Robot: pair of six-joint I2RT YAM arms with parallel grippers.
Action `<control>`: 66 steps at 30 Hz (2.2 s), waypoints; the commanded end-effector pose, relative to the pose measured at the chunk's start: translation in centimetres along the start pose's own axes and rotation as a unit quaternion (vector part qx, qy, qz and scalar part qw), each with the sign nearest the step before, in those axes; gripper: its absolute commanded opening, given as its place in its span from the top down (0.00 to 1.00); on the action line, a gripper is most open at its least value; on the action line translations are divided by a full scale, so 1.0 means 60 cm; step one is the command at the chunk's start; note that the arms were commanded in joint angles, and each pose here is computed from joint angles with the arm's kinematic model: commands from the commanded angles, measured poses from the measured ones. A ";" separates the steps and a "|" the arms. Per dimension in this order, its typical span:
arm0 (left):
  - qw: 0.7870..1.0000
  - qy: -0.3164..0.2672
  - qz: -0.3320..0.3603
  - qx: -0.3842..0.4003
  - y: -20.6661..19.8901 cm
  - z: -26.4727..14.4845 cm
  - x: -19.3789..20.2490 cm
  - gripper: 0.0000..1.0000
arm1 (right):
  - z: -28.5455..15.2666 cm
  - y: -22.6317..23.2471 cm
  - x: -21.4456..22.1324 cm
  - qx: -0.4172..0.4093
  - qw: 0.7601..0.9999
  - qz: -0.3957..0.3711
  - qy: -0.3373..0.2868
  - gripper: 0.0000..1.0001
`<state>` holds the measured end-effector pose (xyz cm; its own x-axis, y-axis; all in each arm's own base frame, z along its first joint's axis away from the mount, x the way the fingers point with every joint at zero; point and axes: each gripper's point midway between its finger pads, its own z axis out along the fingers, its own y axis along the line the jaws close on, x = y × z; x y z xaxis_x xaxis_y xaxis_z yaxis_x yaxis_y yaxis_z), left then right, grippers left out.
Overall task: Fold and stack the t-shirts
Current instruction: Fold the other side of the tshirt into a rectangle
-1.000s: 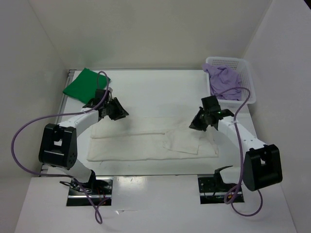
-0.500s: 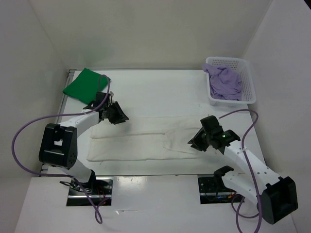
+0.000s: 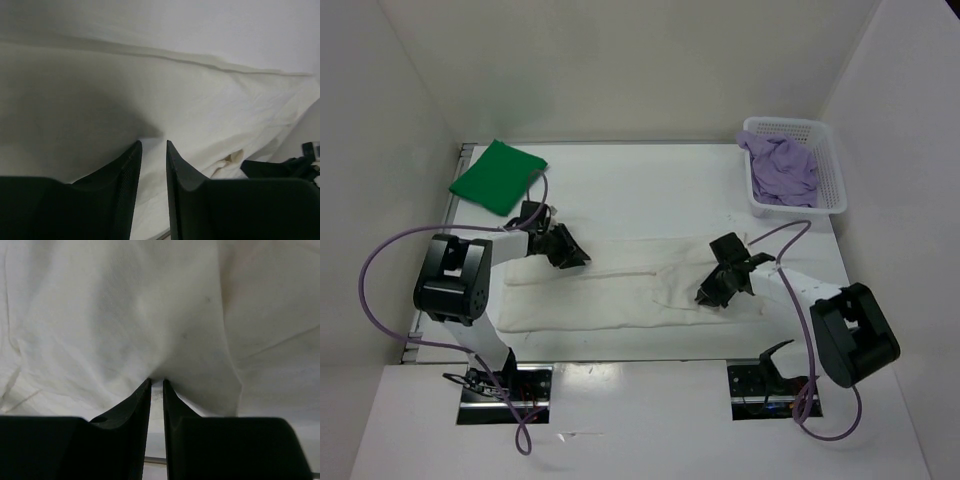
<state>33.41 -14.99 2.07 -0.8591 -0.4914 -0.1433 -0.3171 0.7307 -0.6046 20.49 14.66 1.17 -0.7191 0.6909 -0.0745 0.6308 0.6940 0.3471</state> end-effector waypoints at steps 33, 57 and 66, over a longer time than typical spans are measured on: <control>0.993 -0.111 -0.035 0.007 0.031 -0.104 -0.114 0.65 | -0.037 0.050 -0.026 -0.076 0.993 -0.080 -0.032 0.68; 0.995 -0.095 -0.037 0.006 0.032 -0.088 -0.087 0.65 | -0.010 0.101 -0.041 -0.088 0.990 -0.110 -0.020 0.83; 0.995 -0.095 -0.040 0.010 0.027 -0.084 -0.084 0.65 | -0.010 0.096 -0.042 -0.083 0.990 -0.114 -0.023 0.84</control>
<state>34.59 -8.56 4.53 -0.7537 -0.6245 -0.2045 -0.4012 0.6838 -0.6095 23.97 16.16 2.42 -0.8297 0.5348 -0.1599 0.4326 0.7970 0.4214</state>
